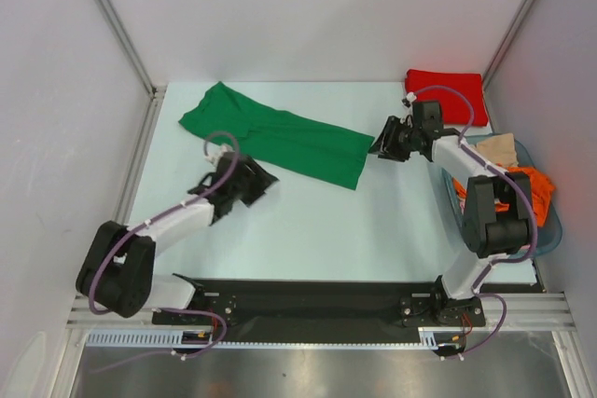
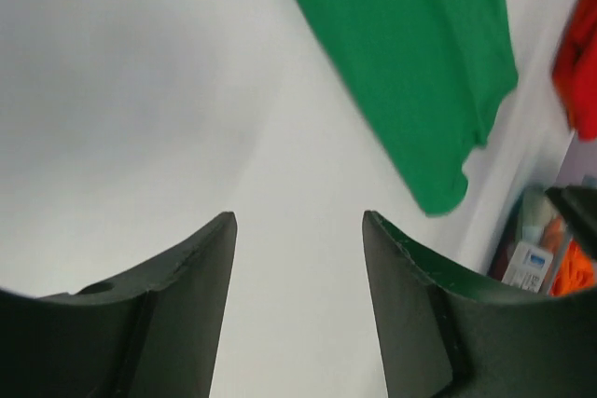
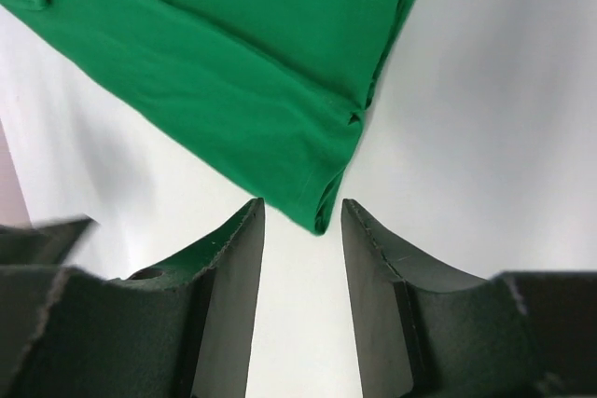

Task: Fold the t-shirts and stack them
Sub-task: Fold the tshirt

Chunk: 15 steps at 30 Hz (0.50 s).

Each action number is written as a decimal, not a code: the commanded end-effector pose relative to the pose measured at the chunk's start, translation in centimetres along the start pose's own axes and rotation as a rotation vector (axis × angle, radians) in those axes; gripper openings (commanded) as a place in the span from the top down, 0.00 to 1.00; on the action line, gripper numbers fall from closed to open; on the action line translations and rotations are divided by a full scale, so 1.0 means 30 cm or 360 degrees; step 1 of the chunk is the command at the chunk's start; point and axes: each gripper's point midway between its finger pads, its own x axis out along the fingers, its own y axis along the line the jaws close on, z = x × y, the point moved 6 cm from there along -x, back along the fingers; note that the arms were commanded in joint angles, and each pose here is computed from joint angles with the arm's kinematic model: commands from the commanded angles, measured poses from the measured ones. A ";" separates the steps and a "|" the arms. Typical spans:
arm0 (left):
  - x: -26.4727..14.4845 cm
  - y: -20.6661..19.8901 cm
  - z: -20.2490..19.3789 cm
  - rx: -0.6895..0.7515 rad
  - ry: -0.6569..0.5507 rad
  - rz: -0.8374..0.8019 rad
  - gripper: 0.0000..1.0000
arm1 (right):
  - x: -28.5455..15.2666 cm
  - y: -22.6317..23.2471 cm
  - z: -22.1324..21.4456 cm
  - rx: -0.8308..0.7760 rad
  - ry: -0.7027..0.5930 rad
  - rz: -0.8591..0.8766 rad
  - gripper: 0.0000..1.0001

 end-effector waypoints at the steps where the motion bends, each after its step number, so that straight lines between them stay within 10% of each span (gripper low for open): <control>1: -0.029 -0.160 -0.117 -0.0236 -0.0136 -0.0204 0.38 | -0.074 0.033 -0.001 0.0007 -0.0049 -0.0010 0.56; 15: 0.250 -0.389 -0.541 -0.0317 0.0050 -0.0111 0.45 | -0.263 0.120 -0.070 -0.0121 -0.0157 0.0134 0.57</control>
